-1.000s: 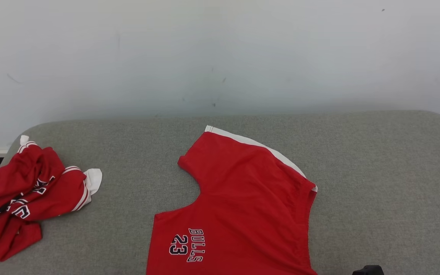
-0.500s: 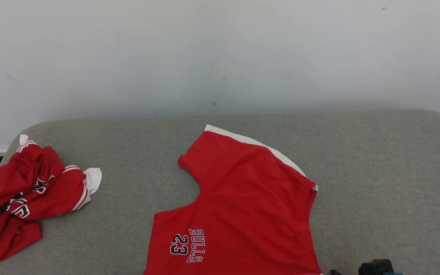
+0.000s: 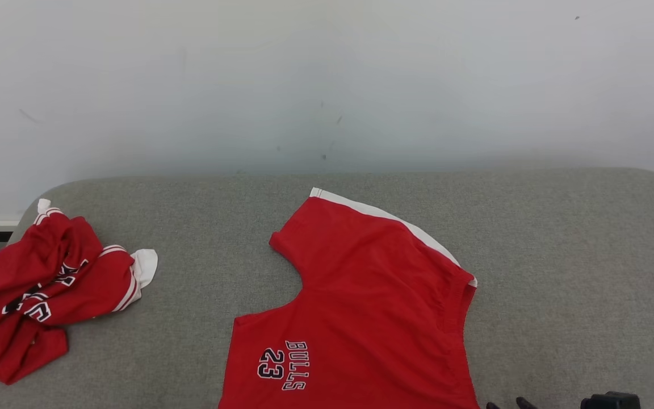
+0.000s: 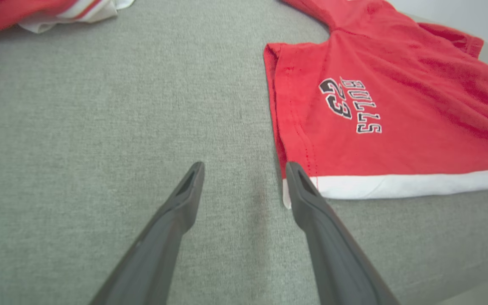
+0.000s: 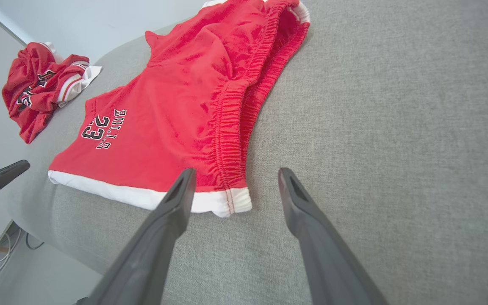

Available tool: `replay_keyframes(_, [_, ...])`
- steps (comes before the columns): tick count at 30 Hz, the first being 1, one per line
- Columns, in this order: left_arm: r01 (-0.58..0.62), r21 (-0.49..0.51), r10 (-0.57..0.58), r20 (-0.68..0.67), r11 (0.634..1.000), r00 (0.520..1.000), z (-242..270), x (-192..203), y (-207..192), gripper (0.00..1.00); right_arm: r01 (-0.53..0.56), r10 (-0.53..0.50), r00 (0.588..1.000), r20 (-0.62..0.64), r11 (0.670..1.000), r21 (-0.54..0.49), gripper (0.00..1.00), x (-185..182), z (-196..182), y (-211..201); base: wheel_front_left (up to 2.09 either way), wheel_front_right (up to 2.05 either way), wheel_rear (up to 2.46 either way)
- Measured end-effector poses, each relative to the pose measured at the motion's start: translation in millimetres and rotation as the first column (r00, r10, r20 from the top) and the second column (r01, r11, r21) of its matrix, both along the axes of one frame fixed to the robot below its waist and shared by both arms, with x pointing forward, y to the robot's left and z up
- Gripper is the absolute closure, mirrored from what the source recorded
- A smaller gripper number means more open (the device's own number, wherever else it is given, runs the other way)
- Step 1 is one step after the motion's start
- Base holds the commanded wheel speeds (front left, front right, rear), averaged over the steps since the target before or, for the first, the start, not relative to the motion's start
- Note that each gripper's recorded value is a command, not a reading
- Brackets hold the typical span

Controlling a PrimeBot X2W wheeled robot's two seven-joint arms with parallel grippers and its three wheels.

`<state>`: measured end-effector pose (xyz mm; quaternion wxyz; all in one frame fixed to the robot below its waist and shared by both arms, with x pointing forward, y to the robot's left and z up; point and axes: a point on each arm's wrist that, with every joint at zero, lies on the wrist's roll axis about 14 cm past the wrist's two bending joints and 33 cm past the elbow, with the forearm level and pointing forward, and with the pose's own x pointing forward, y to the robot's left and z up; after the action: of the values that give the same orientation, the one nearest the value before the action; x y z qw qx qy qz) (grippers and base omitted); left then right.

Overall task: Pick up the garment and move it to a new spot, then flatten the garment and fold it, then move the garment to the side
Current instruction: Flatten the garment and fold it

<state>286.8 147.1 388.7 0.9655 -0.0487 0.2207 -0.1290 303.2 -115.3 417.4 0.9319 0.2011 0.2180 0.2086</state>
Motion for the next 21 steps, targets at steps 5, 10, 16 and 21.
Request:
replay_keyframes(5, [-0.060,-0.055,0.065,0.104,0.997,0.992,27.7,15.3,9.2,0.00,0.042,-0.045,0.994,0.098,0.999,0.030,0.00,14.7,26.3,-7.7,0.00,0.00,0.00])
replay_keyframes(10, [-0.084,-0.075,0.095,0.159,0.994,0.983,44.6,26.4,15.1,0.00,0.111,-0.105,0.973,0.205,0.994,-0.020,0.00,34.2,48.2,-19.3,0.00,0.00,0.00])
replay_keyframes(16, [-0.124,-0.105,0.144,0.213,0.987,0.966,61.9,39.6,22.2,0.00,0.176,-0.143,0.942,0.304,0.981,-0.084,0.00,52.0,67.1,-26.7,0.00,0.00,0.00])
replay_keyframes(21, [-0.146,-0.127,0.173,0.237,0.981,0.956,70.0,46.8,25.6,0.00,0.209,-0.154,0.919,0.363,0.971,-0.116,0.00,61.0,78.4,-29.2,0.00,0.00,0.00])
